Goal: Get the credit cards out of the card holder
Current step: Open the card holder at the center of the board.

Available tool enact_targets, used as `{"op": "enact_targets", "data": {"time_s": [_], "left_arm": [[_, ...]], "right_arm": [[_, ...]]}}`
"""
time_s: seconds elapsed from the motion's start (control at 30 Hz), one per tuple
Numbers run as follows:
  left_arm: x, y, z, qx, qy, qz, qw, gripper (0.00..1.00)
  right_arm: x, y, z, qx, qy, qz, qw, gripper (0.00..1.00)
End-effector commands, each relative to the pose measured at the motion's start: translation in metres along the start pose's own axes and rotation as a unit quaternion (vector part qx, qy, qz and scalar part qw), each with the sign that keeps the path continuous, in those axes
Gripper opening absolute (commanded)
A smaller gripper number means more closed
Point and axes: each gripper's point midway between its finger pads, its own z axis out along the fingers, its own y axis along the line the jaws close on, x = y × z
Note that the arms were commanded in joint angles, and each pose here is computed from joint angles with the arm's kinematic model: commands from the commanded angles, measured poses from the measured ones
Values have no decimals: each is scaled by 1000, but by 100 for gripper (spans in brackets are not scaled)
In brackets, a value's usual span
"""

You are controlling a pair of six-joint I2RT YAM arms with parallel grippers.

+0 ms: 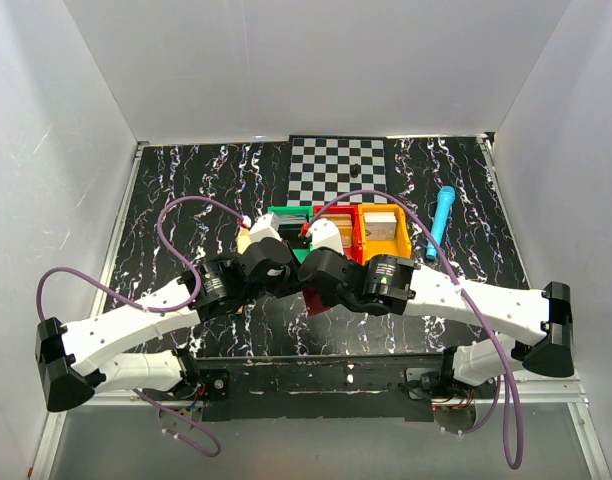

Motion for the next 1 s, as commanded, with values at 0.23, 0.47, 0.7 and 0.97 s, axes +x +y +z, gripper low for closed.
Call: {"op": "enact_targets", "data": {"time_s": [0.23,0.47,0.7,0.97], "left_arm": [[-13,-19,-15,38,-21,-16,999,0],[-13,-17,-14,35,-22,-15,999,0],[-18,-7,-16,20,-41,-16,999,0],[-19,-4,-17,16,-43,-16,999,0]], "right_arm": [[-4,-8,-5,14,-6,-1,1000,4],[-3,-9,-6,10,-6,3,1000,1],[-1,1,-12,-44,-19,-1,999,1],[2,1,-13,-60,-16,3,998,1]]}}
